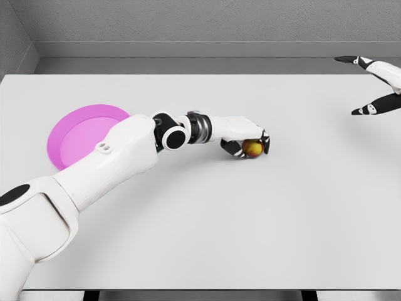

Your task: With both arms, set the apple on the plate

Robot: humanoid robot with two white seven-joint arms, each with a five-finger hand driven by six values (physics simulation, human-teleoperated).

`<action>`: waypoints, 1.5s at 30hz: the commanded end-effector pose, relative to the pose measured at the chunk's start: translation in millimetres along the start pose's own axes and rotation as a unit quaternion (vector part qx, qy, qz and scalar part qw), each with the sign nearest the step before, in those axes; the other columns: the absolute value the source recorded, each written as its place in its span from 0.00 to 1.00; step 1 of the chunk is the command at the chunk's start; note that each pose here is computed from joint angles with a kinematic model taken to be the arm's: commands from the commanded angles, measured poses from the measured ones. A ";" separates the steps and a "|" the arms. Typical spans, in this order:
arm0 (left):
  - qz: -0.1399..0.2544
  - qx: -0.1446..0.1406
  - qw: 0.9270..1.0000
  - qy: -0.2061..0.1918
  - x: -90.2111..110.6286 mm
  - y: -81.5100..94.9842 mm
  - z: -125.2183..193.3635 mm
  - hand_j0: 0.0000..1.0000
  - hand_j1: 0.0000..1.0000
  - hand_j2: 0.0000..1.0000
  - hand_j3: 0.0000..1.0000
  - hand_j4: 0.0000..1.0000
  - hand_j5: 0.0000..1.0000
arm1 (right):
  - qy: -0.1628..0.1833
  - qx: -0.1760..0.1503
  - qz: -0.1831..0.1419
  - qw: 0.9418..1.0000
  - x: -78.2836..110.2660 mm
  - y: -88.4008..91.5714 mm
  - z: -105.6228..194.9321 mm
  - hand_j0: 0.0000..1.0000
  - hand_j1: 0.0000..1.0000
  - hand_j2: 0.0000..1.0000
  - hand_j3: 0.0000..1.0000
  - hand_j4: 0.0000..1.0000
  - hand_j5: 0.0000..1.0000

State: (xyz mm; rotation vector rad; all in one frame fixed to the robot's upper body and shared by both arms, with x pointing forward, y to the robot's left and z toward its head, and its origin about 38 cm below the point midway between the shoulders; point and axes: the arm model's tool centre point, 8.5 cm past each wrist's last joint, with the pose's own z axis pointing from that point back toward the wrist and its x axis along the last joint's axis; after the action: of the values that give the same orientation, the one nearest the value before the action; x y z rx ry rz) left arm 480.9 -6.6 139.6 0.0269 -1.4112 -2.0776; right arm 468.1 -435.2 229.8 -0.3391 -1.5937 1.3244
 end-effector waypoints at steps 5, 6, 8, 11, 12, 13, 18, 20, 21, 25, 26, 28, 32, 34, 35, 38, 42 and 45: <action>-0.007 -0.001 1.000 -0.015 1.9 -0.7 1.4 0.39 0.39 0.39 0.39 0.39 0.39 | -0.001 -0.003 -0.002 1.000 0.6 -1.8 0.2 1.00 1.00 1.00 1.00 1.00 1.00; -0.007 -0.002 1.000 -0.016 2.9 -0.4 1.2 0.38 0.38 0.38 0.38 0.38 0.38 | -0.001 -0.003 -0.002 1.000 0.6 -1.8 0.2 1.00 1.00 1.00 1.00 1.00 1.00; -0.012 -0.001 1.000 -0.023 3.2 0.1 2.9 0.38 0.38 0.38 0.38 0.38 0.38 | -0.001 -0.003 -0.003 1.000 0.3 -1.1 0.3 1.00 1.00 1.00 1.00 1.00 1.00; -0.040 0.004 0.997 -0.066 4.0 8.3 16.5 0.38 0.38 0.38 0.38 0.38 0.38 | -0.001 -0.003 -0.003 1.000 0.2 -1.6 0.4 1.00 1.00 1.00 1.00 1.00 1.00; -0.052 0.007 0.996 -0.075 0.8 13.8 26.9 0.37 0.37 0.37 0.37 0.37 0.37 | -0.001 -0.003 -0.002 1.000 0.6 -1.8 0.2 1.00 1.00 1.00 1.00 1.00 1.00; -0.058 0.019 0.994 -0.096 4.0 20.8 38.7 0.36 0.36 0.36 0.36 0.36 0.36 | -0.001 -0.003 -0.003 1.000 0.2 -1.7 0.3 1.00 1.00 1.00 1.00 1.00 1.00; -0.064 0.075 0.995 -0.015 -76.3 41.0 168.6 0.36 0.36 0.36 0.36 0.36 0.36 | -0.002 -0.003 -0.004 1.000 0.6 -0.8 -0.7 1.00 1.00 1.00 1.00 1.00 1.00; -0.024 0.094 0.994 0.043 -115.0 31.5 238.7 0.35 0.35 0.35 0.35 0.35 0.35 | -0.003 -0.004 -0.004 1.000 1.1 -1.1 -1.4 1.00 1.00 1.00 1.00 1.00 1.00; -0.013 0.098 0.993 0.065 -126.1 27.8 263.6 0.33 0.33 0.33 0.33 0.33 0.33 | -0.003 -0.003 -0.004 1.000 1.1 -0.7 -1.6 1.00 1.00 1.00 1.00 1.00 1.00; 0.018 0.091 0.988 0.123 -151.6 -4.6 316.5 0.33 0.33 0.33 0.33 0.33 0.33 | -0.004 -0.004 -0.003 1.000 2.2 -1.9 -2.9 1.00 1.00 1.00 1.00 1.00 1.00; 0.021 0.087 0.988 0.126 -153.0 -9.1 319.3 0.33 0.33 0.33 0.33 0.33 0.33 | -0.006 0.000 -0.002 1.000 3.0 -0.3 -5.1 1.00 1.00 1.00 1.00 1.00 1.00; 0.022 0.086 0.988 0.123 -151.7 -10.1 317.4 0.34 0.34 0.34 0.34 0.34 0.34 | -0.005 0.000 -0.002 1.000 2.5 -0.1 -4.4 1.00 1.00 1.00 1.00 1.00 1.00; 0.025 0.085 0.989 0.121 -151.5 -12.3 313.7 0.52 0.52 0.52 0.52 0.52 0.52 | -0.005 0.000 -0.002 1.000 2.8 -0.8 -4.6 1.00 1.00 1.00 1.00 1.00 1.00; 0.027 0.087 0.990 0.109 -148.5 -11.6 302.7 0.90 0.90 0.90 0.90 0.90 0.90 | -0.005 0.000 -0.002 1.000 2.8 -0.3 -4.8 1.00 1.00 1.00 1.00 1.00 1.00; 0.030 0.087 0.990 0.108 -148.8 -13.0 299.7 1.00 1.00 1.00 1.00 1.00 1.00 | -0.005 0.000 -0.002 1.000 2.8 -0.7 -4.6 1.00 1.00 1.00 1.00 1.00 1.00; 0.031 0.090 0.990 0.108 -149.1 -12.5 299.0 1.00 1.00 1.00 1.00 1.00 1.00 | -0.005 0.001 -0.002 1.000 2.6 0.4 -4.6 1.00 1.00 1.00 1.00 1.00 1.00; 0.030 0.092 0.990 0.107 -148.6 -11.3 299.0 1.00 1.00 1.00 1.00 1.00 1.00 | -0.005 0.001 -0.002 1.000 2.6 0.4 -4.6 1.00 1.00 1.00 1.00 1.00 1.00; 0.025 0.098 0.992 0.080 -138.2 -2.8 275.3 1.00 1.00 1.00 1.00 1.00 1.00 | -0.005 0.000 -0.002 1.000 2.6 -0.7 -4.2 1.00 1.00 1.00 1.00 1.00 1.00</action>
State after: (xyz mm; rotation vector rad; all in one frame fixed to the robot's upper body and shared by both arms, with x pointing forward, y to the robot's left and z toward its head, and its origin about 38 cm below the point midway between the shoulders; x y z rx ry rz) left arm 493.9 305.6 211.6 0.2554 -1.4662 -1.8493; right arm 470.4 -430.4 229.6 -0.3313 -1.5951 1.3341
